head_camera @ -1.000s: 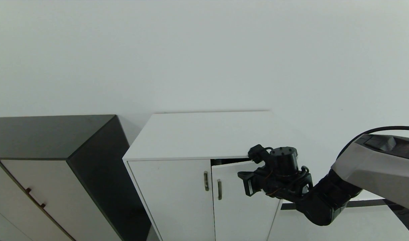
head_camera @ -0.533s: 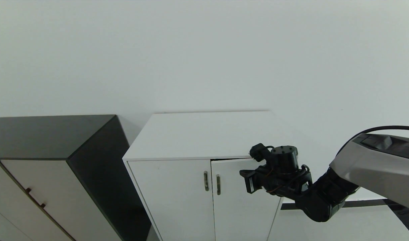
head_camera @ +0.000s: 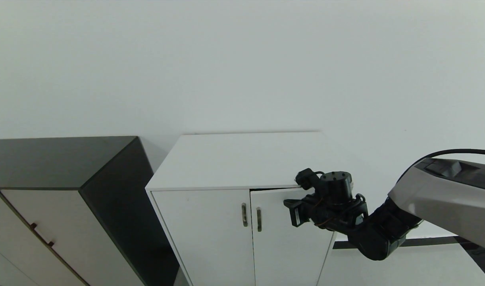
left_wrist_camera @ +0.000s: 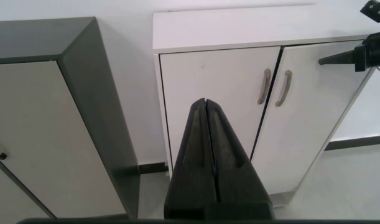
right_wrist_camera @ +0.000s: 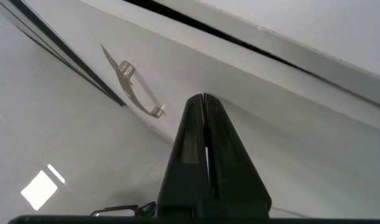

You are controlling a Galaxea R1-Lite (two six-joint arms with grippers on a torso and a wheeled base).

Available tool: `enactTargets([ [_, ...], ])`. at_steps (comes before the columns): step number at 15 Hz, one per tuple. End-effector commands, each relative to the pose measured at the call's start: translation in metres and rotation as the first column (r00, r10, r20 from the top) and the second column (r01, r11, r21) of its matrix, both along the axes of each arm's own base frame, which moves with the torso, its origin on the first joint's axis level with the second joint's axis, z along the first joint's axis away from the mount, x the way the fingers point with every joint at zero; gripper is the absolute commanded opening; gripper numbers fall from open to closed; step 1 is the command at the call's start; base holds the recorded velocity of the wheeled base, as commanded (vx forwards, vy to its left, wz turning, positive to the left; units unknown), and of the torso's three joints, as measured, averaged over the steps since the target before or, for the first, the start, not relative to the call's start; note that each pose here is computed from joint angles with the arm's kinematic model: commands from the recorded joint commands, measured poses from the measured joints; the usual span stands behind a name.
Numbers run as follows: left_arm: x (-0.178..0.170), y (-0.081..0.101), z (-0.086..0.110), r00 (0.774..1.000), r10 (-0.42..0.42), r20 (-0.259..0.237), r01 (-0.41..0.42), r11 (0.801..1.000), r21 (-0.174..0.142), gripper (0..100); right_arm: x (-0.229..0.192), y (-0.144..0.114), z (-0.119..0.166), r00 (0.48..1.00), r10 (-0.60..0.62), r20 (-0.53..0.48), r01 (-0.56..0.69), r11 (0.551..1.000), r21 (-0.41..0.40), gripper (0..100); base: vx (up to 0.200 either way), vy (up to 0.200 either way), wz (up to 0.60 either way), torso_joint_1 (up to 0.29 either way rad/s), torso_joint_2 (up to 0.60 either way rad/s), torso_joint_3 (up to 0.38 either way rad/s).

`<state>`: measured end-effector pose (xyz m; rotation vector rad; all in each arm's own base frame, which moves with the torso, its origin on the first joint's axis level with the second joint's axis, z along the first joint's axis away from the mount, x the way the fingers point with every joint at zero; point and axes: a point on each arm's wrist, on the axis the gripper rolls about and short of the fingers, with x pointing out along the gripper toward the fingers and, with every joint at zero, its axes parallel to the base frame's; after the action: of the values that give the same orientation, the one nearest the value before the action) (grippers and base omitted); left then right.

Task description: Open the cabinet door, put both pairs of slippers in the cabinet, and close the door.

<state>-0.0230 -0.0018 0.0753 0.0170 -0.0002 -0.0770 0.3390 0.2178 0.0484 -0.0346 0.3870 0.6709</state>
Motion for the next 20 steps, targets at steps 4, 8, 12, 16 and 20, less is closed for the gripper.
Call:
enactTargets([
  [4,0.0,0.0,0.0,1.0,0.0,-0.001,0.0,1.0,0.0,0,0.008,-0.002,-0.001,1.0,-0.017,0.007,0.017,1.0,0.004,0,0.0,0.0,0.0,0.0,0.0,0.0],
  [8,0.0,0.0,0.0,1.0,0.0,-0.001,0.0,1.0,0.0,0,0.009,-0.003,-0.001,1.0,-0.02,0.007,0.02,1.0,0.004,0,0.0,0.0,0.0,0.0,0.0,0.0],
  [12,0.0,0.0,0.0,1.0,0.0,-0.001,0.0,1.0,0.0,0,0.009,-0.003,0.0,1.0,-0.02,0.01,0.02,1.0,0.005,0,0.0,0.0,0.0,0.0,0.0,0.0],
  [16,0.0,0.0,0.0,1.0,0.0,-0.001,0.0,1.0,0.0,0,0.0,-0.007,0.005,1.0,-0.018,0.008,0.018,1.0,0.002,0,0.0,0.0,0.0,0.0,0.0,0.0],
  [20,0.0,0.0,0.0,1.0,0.0,-0.001,0.0,1.0,0.0,0,-0.022,-0.019,0.023,1.0,-0.015,0.016,0.014,1.0,0.007,0,0.0,0.0,0.0,0.0,0.0,0.0],
])
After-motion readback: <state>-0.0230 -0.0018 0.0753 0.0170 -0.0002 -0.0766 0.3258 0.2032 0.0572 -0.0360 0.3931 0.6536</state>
